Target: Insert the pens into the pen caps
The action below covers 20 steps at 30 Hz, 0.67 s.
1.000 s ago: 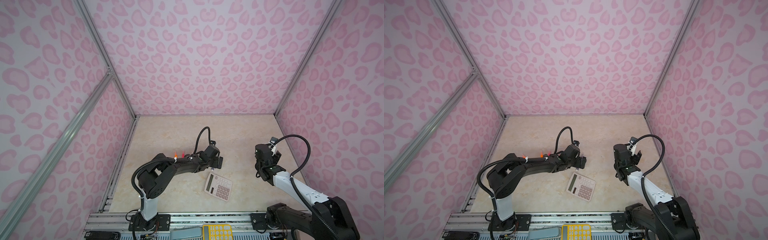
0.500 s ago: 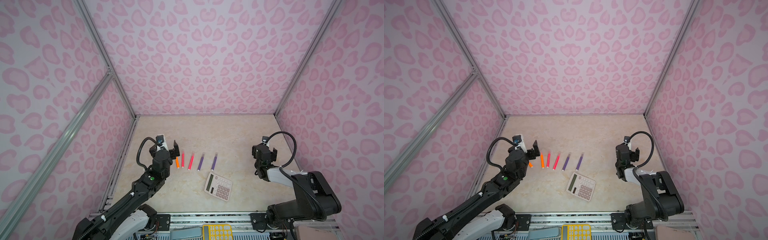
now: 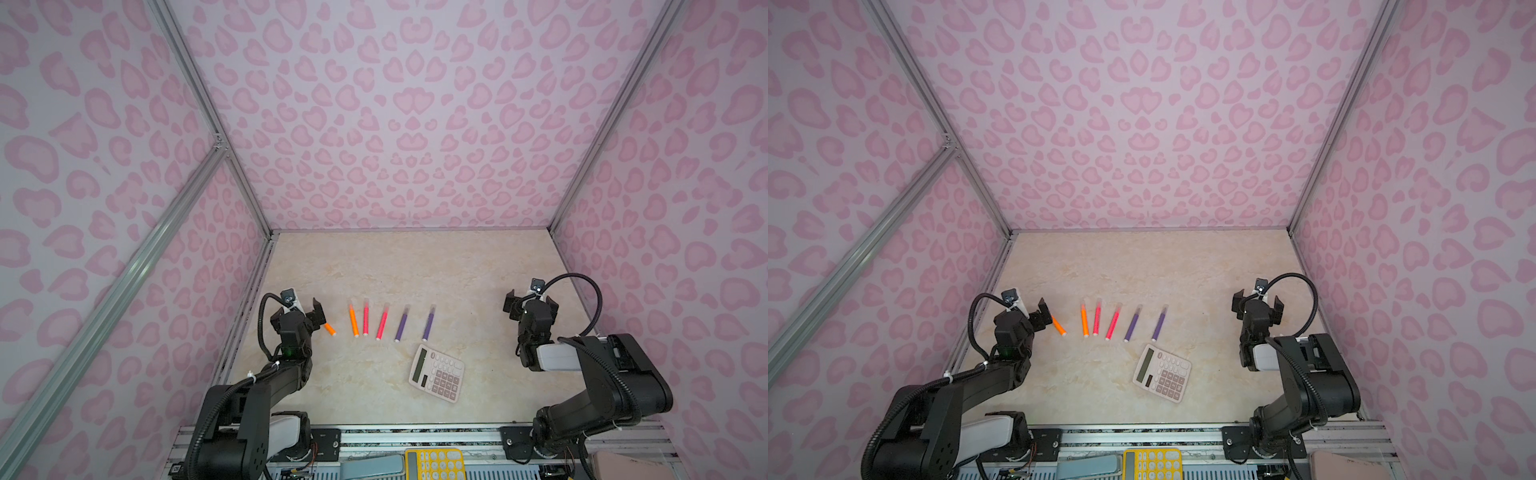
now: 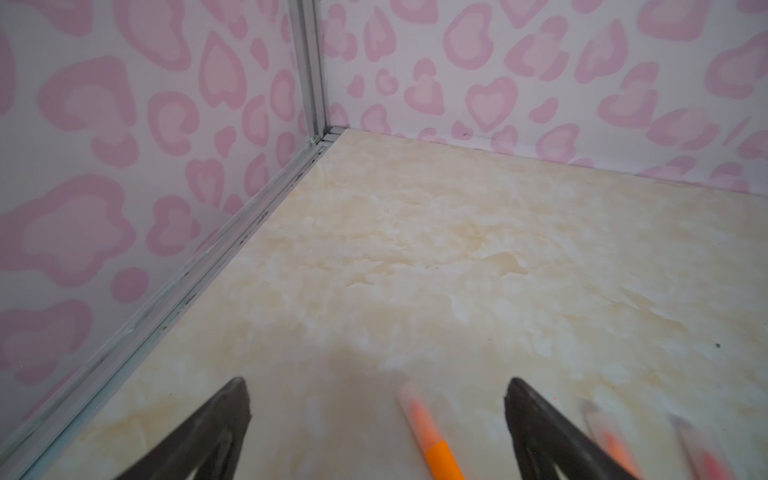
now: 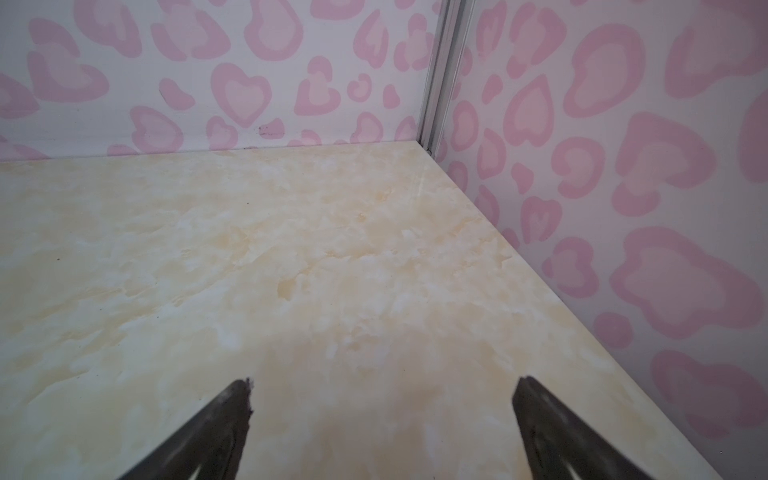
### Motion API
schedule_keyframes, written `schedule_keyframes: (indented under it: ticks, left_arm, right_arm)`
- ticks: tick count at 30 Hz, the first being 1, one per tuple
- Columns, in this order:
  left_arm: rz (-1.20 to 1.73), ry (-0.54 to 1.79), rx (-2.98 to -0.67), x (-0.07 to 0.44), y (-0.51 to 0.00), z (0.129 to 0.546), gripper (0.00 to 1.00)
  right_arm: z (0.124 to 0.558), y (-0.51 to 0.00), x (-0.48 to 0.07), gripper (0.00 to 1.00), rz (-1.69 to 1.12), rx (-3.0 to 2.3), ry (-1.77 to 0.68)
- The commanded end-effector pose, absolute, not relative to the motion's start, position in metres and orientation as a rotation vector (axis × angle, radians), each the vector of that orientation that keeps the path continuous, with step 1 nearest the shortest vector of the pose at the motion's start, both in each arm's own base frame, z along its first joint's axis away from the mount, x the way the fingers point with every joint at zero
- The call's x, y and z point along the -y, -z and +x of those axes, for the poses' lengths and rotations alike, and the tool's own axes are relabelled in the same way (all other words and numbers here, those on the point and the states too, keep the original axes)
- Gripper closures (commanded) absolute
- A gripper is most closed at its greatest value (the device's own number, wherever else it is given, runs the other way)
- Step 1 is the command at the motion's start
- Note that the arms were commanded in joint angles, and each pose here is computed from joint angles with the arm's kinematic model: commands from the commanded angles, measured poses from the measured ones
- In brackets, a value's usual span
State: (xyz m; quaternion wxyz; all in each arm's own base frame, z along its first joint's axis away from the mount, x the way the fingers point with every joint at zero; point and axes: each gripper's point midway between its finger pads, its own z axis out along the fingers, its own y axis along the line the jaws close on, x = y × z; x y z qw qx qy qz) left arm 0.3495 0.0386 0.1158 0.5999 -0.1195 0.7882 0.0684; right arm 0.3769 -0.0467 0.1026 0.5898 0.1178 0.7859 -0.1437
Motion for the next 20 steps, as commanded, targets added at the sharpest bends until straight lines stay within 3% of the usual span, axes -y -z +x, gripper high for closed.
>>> schedule_keyframes:
  ticks: [1, 3, 20]
  left_arm:
    - [-0.191, -0.109, -1.735, -0.03, -0.122, 0.371, 0.03]
    - [-0.131, -0.071, -1.815, -0.021, -0.119, 0.388, 0.02]
    - [-0.21, -0.135, -1.801, -0.033, -0.118, 0.384, 0.02]
  right_arm:
    - [0.378, -0.105, 0.048, 0.0, 0.3, -1.814, 0.336]
    - [0.378, -0.103, 0.049, 0.0, 0.299, -1.826, 0.339]
    - [0.378, -0.104, 0.048, 0.0, 0.298, -1.821, 0.337]
